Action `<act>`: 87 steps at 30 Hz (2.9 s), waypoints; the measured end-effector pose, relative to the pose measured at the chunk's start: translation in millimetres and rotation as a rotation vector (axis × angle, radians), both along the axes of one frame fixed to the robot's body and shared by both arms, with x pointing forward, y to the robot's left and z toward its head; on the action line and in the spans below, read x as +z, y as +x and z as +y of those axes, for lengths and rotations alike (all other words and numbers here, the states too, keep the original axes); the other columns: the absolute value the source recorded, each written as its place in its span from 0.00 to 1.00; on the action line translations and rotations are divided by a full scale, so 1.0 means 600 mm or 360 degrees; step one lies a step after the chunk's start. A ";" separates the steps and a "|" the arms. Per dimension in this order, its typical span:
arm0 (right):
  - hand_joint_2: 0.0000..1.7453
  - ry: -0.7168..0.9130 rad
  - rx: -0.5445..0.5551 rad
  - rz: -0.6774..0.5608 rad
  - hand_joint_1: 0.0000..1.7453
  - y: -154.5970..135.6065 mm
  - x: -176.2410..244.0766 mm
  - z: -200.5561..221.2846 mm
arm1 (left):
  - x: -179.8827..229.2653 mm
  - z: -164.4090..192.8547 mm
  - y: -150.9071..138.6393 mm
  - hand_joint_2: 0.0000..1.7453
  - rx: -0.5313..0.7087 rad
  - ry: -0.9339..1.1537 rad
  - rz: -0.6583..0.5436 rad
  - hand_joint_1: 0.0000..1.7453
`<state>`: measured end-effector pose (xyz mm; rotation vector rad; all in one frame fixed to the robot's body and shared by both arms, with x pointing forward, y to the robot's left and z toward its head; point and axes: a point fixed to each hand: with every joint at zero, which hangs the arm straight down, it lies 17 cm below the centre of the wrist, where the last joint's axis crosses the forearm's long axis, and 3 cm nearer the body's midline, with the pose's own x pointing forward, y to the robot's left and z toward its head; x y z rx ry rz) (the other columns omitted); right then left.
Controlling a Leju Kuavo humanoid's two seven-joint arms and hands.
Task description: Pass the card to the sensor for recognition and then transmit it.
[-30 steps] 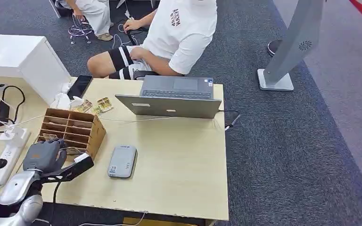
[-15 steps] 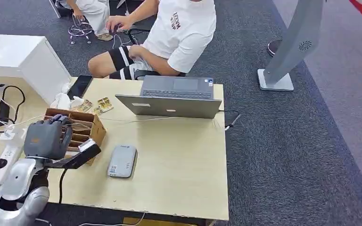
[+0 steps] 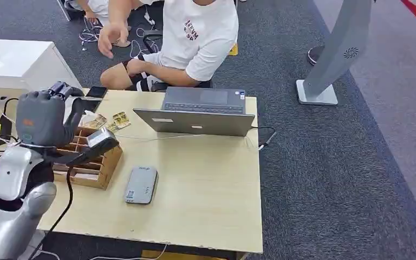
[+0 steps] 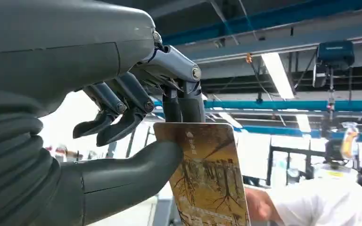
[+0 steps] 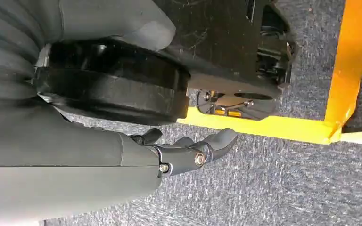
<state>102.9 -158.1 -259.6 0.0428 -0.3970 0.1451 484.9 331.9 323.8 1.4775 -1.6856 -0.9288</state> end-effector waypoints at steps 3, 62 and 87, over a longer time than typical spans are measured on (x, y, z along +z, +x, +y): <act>1.00 0.0007 0.0038 0.0002 0.00 0.003 0.001 0.004 | 0.016 0.026 0.052 1.00 0.0110 0.0074 -0.0026 1.00; 1.00 -0.0084 -0.0081 0.0044 0.00 -0.023 -0.008 -0.020 | -0.126 0.625 -0.640 1.00 -0.0125 -0.2216 -0.1296 0.00; 0.00 -0.0254 0.0412 0.0139 0.00 -0.030 -0.015 -0.022 | -0.980 0.063 -0.806 0.00 0.2647 -0.3740 -0.0856 0.00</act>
